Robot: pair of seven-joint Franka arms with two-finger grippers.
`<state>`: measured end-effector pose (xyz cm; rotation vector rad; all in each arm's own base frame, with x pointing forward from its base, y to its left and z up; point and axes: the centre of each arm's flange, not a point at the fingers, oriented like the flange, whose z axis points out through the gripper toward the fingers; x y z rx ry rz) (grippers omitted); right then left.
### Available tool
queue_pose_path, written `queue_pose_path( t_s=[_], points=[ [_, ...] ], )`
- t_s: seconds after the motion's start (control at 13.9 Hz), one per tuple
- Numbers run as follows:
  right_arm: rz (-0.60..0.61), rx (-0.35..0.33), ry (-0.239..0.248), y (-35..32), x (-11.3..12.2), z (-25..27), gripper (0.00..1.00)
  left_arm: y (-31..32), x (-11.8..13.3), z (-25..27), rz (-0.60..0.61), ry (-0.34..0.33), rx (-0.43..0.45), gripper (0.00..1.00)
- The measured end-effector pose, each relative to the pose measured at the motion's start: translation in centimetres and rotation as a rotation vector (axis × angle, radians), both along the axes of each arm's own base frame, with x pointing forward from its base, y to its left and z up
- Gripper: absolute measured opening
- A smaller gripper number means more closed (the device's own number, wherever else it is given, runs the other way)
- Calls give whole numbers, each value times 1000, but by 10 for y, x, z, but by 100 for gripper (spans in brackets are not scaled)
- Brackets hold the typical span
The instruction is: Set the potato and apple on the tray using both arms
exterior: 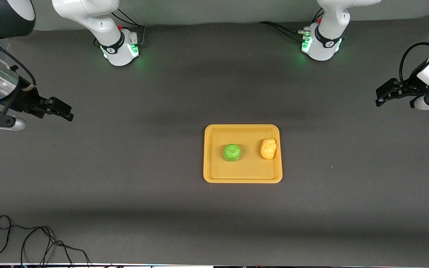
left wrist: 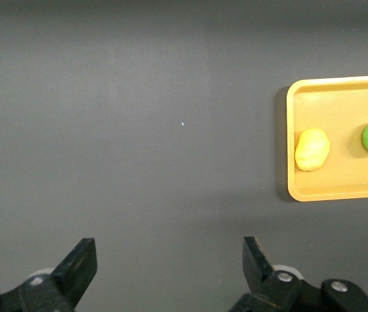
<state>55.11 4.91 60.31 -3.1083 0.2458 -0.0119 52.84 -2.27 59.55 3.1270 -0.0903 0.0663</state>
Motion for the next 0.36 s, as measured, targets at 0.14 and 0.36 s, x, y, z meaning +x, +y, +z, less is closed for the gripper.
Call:
queue_pose_path(
  t_s=[0.14,0.36],
  points=[
    [-11,-3,-3,-11,-7,3,100,0,0,-3,0,2,0,100],
    [-13,-7,-7,-12,-12,5,100,0,0,-4,1,3,0,100]
  ],
)
